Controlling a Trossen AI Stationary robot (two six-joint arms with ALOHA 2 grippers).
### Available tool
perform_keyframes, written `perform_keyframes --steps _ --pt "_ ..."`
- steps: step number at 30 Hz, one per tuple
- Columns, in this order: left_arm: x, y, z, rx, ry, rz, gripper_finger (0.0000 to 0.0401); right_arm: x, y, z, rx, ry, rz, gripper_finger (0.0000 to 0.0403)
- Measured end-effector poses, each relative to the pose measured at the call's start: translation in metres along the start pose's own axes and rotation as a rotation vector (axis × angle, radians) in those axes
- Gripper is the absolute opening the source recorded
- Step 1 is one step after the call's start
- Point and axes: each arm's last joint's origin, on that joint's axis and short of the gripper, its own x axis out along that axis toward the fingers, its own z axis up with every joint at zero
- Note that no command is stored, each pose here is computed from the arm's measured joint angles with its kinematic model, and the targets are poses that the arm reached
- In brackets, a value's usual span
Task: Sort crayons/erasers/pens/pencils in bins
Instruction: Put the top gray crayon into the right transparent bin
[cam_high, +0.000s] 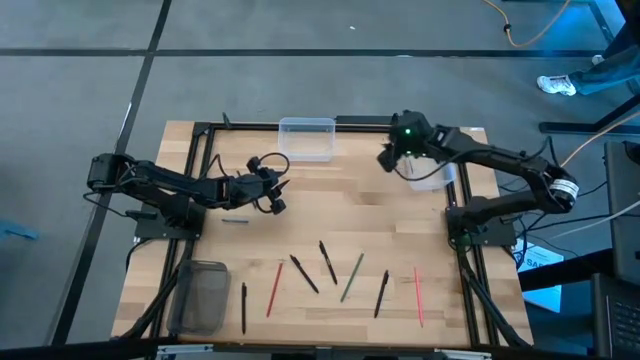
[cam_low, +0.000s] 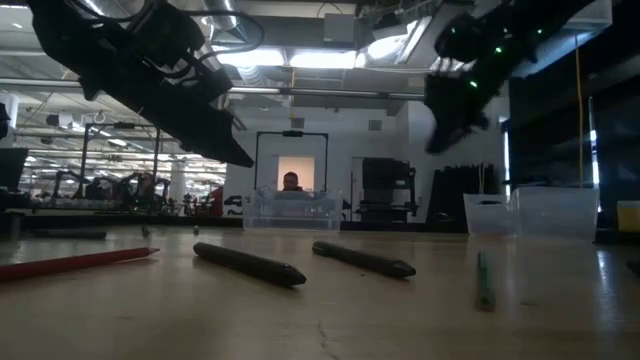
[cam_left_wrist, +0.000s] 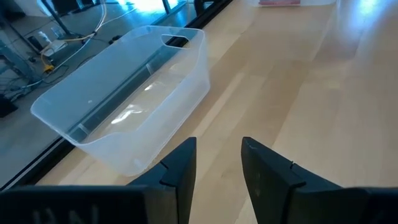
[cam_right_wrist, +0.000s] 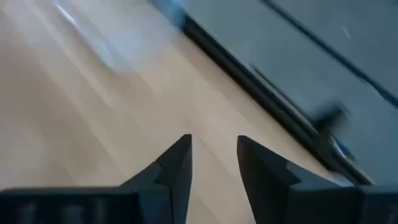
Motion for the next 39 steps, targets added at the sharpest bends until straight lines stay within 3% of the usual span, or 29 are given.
perform_keyframes --steps 9,20,27,30,39 --pt "0.0 0.003 -0.003 -0.049 0.018 0.075 0.012 0.056 0.071 0.009 0.029 -0.151 0.258 0.0132" --pt "-0.007 0.021 -0.012 -0.162 0.141 0.199 0.012 0.113 0.17 0.052 -0.043 -0.171 0.394 0.0132" --pt "-0.027 0.03 -0.011 -0.199 0.158 0.27 0.012 0.147 0.214 0.072 -0.079 -0.144 0.4 0.0132" --pt "-0.035 0.034 -0.013 -0.213 0.165 0.326 0.012 0.161 0.223 0.08 -0.075 -0.122 0.339 0.0132" --pt "-0.04 0.036 -0.017 -0.196 0.196 0.347 0.012 0.196 0.244 0.092 -0.033 -0.088 0.333 0.0132"
